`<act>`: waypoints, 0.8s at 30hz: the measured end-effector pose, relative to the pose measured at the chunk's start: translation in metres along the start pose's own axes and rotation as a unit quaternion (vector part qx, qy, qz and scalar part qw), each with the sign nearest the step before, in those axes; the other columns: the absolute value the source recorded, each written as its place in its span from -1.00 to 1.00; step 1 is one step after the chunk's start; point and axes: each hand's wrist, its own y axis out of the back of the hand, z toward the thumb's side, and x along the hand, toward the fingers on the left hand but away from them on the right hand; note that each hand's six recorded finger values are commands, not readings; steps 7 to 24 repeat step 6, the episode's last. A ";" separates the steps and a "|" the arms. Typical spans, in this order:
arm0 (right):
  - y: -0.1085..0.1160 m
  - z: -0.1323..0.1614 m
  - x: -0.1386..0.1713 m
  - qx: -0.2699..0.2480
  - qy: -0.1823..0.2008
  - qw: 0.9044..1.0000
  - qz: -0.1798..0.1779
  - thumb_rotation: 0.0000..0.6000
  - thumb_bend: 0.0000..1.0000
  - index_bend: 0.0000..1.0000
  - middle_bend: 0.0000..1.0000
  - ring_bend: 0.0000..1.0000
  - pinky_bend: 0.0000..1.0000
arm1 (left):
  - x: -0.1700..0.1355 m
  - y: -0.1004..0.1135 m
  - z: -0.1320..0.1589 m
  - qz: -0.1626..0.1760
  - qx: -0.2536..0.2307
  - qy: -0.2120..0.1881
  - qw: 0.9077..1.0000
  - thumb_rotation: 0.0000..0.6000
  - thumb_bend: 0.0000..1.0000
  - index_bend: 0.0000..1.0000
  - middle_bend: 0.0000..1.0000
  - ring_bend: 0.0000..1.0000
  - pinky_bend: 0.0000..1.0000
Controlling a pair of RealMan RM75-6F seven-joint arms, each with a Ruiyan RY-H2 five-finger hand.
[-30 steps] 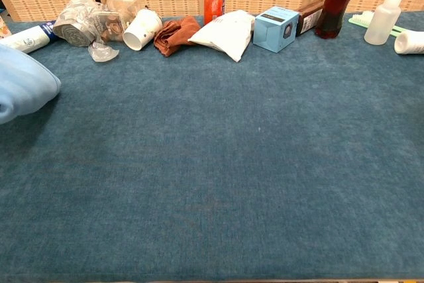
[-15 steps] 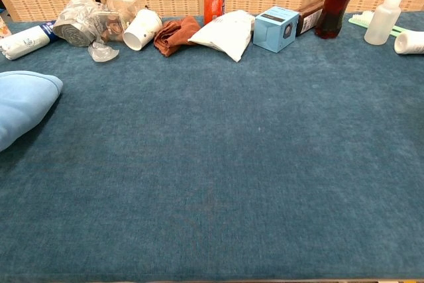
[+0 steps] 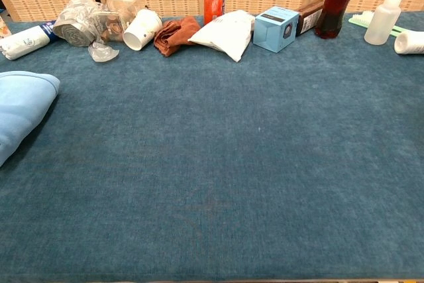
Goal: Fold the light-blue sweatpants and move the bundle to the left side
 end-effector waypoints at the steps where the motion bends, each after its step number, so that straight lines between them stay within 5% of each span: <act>1: 0.000 0.000 0.000 0.002 0.000 1.000 0.001 1.00 -1.00 -1.00 -1.00 -1.00 -1.00 | -0.002 0.002 0.001 0.002 -0.008 0.003 1.000 1.00 -1.00 -1.00 -1.00 -1.00 -1.00; 6: 0.001 0.000 0.001 0.018 0.002 1.000 0.004 1.00 -1.00 -1.00 -1.00 -1.00 -1.00 | -0.009 0.013 0.009 0.015 -0.057 0.039 0.997 1.00 -1.00 -1.00 -1.00 -1.00 -1.00; 24: 0.001 0.000 0.001 0.018 0.002 1.000 0.004 1.00 -1.00 -1.00 -1.00 -1.00 -1.00 | -0.009 0.013 0.009 0.015 -0.057 0.039 0.997 1.00 -1.00 -1.00 -1.00 -1.00 -1.00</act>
